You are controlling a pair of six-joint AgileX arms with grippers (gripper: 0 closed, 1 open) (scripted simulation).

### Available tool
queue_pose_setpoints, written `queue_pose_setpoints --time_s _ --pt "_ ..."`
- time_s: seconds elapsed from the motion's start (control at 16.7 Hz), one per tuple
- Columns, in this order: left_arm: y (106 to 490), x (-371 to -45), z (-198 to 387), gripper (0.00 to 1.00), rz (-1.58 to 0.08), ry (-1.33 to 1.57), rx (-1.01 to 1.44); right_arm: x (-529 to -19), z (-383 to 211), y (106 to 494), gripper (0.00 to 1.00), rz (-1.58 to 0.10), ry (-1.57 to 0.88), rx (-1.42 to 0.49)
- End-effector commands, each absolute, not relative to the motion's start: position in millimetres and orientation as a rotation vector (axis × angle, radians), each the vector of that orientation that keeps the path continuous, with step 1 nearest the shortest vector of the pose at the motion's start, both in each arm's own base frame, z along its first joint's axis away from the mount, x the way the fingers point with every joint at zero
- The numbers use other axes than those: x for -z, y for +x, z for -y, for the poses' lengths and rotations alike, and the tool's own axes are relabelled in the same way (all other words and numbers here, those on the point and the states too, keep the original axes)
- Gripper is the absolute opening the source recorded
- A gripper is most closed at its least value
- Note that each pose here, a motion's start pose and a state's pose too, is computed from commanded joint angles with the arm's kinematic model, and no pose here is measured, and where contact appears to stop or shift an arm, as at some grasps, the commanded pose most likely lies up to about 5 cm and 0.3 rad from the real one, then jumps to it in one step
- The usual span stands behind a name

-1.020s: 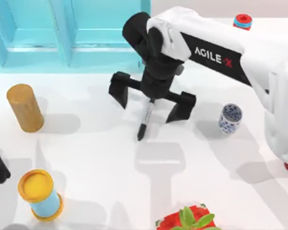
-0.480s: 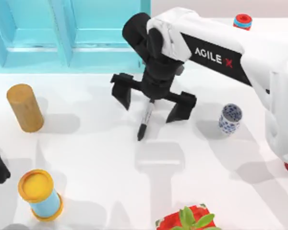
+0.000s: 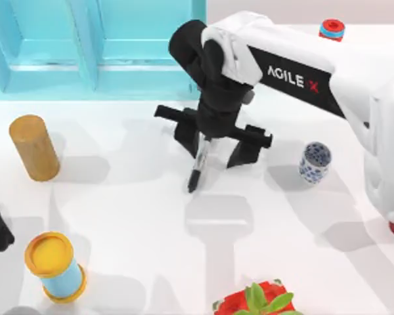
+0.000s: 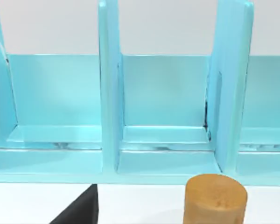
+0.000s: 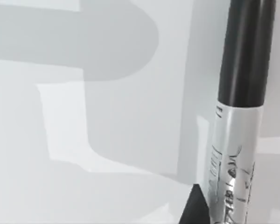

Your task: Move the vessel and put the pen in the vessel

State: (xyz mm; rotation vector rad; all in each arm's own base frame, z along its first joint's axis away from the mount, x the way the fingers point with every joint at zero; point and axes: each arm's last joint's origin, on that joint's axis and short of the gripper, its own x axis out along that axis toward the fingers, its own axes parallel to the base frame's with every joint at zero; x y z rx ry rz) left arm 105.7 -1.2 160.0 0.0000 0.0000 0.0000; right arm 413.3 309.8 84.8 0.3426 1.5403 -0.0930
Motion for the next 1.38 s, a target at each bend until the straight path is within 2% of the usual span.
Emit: queue_pose_setpoints --time_s 0.06,0.12,0.54,0.6,0.72,1.14,1.38 --pt "106 -160 1 1.00 0.000 0.000 0.000 -85 -310 413 0.02 -1.540 0.343 0.093" --pt "106 -160 1 1.00 0.000 0.000 0.000 -85 -310 413 0.00 -1.540 0.343 0.093" --pt "106 -160 1 1.00 0.000 0.000 0.000 -85 -310 413 0.00 -1.540 0.343 0.093" --pt "106 -160 1 1.00 0.000 0.000 0.000 -118 -299 410 0.00 -1.511 0.299 0.103" --pt "106 -160 1 1.00 0.000 0.000 0.000 -121 -301 405 0.00 -1.515 0.294 0.102" --pt "106 -160 1 1.00 0.000 0.000 0.000 -201 -303 336 0.00 -1.502 0.304 0.091" --pt "106 -160 1 1.00 0.000 0.000 0.000 -218 -300 310 0.00 -1.511 0.299 0.103"
